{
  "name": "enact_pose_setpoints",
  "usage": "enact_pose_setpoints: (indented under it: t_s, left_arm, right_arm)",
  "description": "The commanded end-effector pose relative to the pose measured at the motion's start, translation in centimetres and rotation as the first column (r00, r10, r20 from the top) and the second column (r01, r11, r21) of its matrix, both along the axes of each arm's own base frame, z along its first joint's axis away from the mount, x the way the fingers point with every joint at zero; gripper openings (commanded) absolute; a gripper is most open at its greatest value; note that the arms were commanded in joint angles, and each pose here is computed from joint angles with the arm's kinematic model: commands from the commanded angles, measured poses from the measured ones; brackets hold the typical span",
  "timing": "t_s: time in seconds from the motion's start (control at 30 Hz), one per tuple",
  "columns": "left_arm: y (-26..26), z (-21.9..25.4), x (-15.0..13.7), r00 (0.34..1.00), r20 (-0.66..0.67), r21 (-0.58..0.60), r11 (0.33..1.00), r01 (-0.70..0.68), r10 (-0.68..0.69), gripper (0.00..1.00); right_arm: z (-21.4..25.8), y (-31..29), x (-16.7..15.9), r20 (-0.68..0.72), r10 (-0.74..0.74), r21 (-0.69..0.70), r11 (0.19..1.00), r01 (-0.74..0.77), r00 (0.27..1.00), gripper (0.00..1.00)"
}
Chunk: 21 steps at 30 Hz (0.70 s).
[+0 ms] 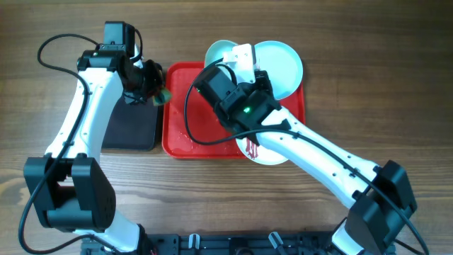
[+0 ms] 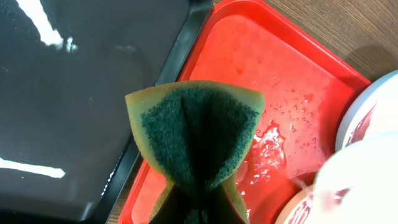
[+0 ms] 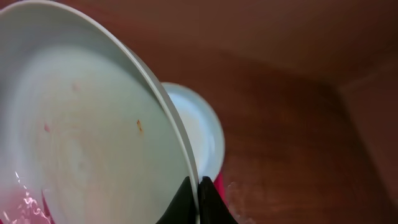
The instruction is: Clean dirty plates on tray and stack at the side
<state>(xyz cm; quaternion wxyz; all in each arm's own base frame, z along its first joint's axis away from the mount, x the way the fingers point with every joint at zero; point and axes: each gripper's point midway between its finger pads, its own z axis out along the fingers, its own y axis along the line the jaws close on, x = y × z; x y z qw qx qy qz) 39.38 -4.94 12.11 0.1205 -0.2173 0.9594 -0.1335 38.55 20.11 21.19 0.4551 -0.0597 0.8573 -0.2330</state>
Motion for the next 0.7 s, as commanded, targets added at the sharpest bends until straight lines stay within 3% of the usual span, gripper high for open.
enact_pose_setpoints:
  t_s: [0.0,0.2,0.67]
  left_arm:
    - [-0.2,1.1,0.3,0.999,0.034,-0.010,1.000,0.021,-0.021,0.04]
    - [-0.2,1.1,0.3,0.999,0.034,-0.010,1.000,0.021,-0.021,0.04]
    - [-0.2,1.1,0.3,0.999,0.030,-0.010,1.000,0.021,-0.021,0.04]
  right_arm:
    - [4.1,-1.3,-0.1,0.154,-0.070,-0.076,0.994,0.082,0.986,0.04]
    - [5.3,0.3,0.2,0.164,0.007,-0.141,0.990,0.016,0.987,0.04]
    - [8.8,2.3,-1.1,0.220,0.065,-0.355,0.935,0.018,0.973,0.04]
